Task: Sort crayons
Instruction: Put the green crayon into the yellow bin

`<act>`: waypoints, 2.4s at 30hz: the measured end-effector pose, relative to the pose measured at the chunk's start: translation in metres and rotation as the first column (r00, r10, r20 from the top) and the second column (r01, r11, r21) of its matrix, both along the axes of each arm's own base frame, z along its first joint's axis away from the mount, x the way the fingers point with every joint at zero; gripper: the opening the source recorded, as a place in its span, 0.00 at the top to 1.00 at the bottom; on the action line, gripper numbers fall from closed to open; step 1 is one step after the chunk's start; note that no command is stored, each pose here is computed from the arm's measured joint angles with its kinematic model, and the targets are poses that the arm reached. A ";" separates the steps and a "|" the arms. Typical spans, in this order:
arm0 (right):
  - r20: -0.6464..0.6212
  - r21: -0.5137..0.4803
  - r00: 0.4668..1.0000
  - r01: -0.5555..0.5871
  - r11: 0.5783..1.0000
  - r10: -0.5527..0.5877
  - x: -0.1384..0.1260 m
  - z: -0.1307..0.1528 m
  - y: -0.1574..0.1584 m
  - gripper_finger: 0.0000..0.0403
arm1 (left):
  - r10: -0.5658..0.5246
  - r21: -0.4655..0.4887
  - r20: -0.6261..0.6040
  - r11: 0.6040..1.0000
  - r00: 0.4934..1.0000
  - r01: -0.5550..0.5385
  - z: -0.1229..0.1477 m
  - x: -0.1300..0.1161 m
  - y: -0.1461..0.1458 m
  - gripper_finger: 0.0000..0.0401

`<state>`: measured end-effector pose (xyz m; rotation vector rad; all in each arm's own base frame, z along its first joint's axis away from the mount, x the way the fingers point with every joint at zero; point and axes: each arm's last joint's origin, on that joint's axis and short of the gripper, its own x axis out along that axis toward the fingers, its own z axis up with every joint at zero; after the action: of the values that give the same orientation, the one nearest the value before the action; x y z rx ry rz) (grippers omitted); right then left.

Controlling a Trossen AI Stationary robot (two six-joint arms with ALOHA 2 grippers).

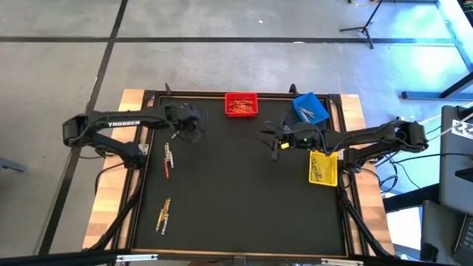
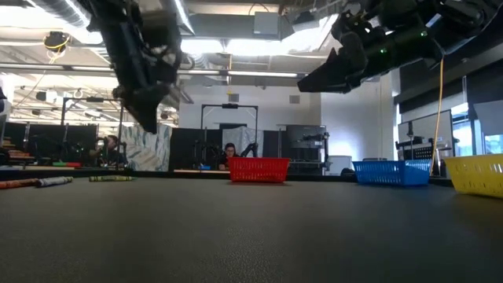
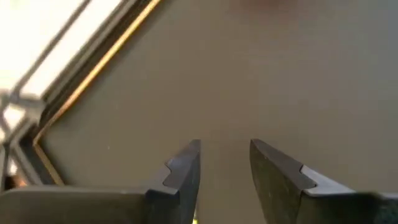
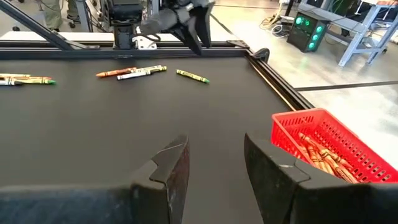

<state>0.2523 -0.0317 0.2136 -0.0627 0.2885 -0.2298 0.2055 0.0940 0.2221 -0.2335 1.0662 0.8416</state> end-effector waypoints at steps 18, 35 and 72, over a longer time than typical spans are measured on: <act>-0.021 0.006 1.000 0.002 1.000 -0.002 -0.001 -0.002 0.000 0.62 | 0.110 -0.295 -0.217 0.940 0.970 -0.173 -0.060 -0.017 0.063 0.68; -0.032 0.007 0.999 0.002 1.000 -0.002 -0.001 -0.003 0.000 0.62 | 0.059 -0.387 -0.297 0.905 0.953 -0.177 -0.088 -0.018 0.075 0.76; 0.076 0.205 0.954 -0.300 0.932 0.291 0.013 -0.010 0.009 0.51 | -0.703 0.452 0.506 0.710 0.500 0.540 0.014 0.094 -0.070 0.96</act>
<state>0.2658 -0.0231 0.2031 0.1128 0.2540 0.1011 0.2995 0.0241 0.2359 0.0857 0.2999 0.1493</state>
